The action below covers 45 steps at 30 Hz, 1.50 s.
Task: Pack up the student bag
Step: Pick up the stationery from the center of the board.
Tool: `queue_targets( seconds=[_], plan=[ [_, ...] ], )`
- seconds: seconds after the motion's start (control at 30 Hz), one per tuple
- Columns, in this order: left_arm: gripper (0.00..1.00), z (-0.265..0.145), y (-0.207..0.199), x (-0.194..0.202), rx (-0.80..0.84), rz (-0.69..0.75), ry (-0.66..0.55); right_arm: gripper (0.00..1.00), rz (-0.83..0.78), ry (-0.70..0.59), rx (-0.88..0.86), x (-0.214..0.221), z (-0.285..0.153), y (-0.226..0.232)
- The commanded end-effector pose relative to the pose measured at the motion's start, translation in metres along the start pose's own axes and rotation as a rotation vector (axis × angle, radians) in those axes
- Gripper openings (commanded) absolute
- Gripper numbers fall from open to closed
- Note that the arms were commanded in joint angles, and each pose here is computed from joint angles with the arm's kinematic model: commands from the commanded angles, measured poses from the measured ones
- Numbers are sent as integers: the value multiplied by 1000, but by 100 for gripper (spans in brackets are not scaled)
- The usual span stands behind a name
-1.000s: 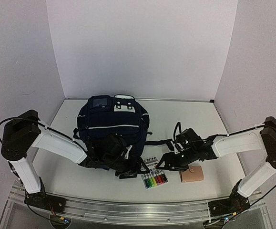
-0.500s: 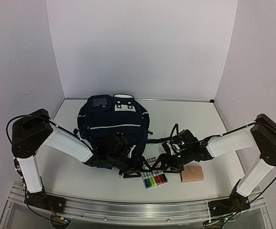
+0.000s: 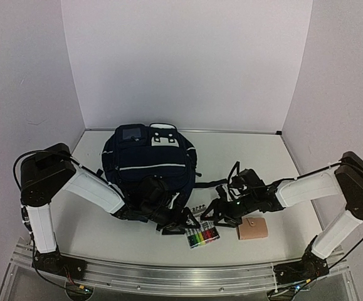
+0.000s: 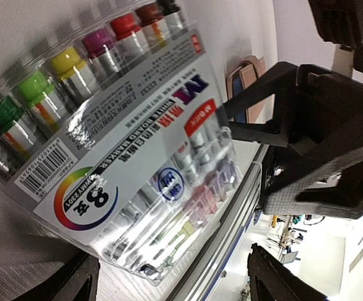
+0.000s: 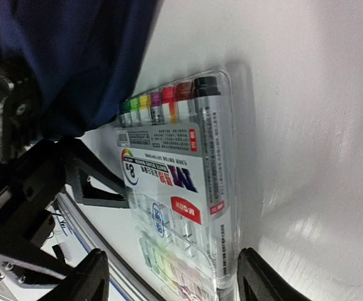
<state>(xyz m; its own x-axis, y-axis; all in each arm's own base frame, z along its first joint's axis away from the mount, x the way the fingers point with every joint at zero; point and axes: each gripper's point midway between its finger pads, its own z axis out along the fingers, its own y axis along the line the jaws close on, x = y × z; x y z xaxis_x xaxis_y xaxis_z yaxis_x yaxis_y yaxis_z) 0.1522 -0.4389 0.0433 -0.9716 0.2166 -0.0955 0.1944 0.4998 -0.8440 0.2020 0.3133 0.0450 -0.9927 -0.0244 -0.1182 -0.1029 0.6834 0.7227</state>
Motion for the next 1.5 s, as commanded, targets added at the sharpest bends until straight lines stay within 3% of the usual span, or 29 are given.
queue_targets(
  seconds=[0.0,0.07,0.47,0.7,0.8,1.0,1.3,1.37,1.47],
  plan=[
    [81,6,40,12,-96,-120,56,58,-64,-44,-214,-8,-27,63],
    [81,6,38,11,-89,-114,55,53,-58,-47,-203,-6,-26,58],
    [78,4,30,7,-65,-86,44,43,-44,-2,-44,1,7,6],
    [76,0,23,4,-55,-56,25,9,-72,-54,-67,-9,-4,21],
    [79,-10,12,-3,-50,3,-23,0,-85,-122,-65,-20,-17,31],
    [84,-51,-26,-13,-68,210,-120,0,-96,-261,69,-36,-62,33],
    [89,-148,-90,-44,-219,566,-245,0,-93,-389,25,-44,-119,68],
    [90,-166,-82,-60,-313,605,-287,0,-94,-399,5,-44,-125,74],
    [90,-190,-47,-95,-628,678,-365,0,-98,-401,-10,-43,-128,78]
  ],
)
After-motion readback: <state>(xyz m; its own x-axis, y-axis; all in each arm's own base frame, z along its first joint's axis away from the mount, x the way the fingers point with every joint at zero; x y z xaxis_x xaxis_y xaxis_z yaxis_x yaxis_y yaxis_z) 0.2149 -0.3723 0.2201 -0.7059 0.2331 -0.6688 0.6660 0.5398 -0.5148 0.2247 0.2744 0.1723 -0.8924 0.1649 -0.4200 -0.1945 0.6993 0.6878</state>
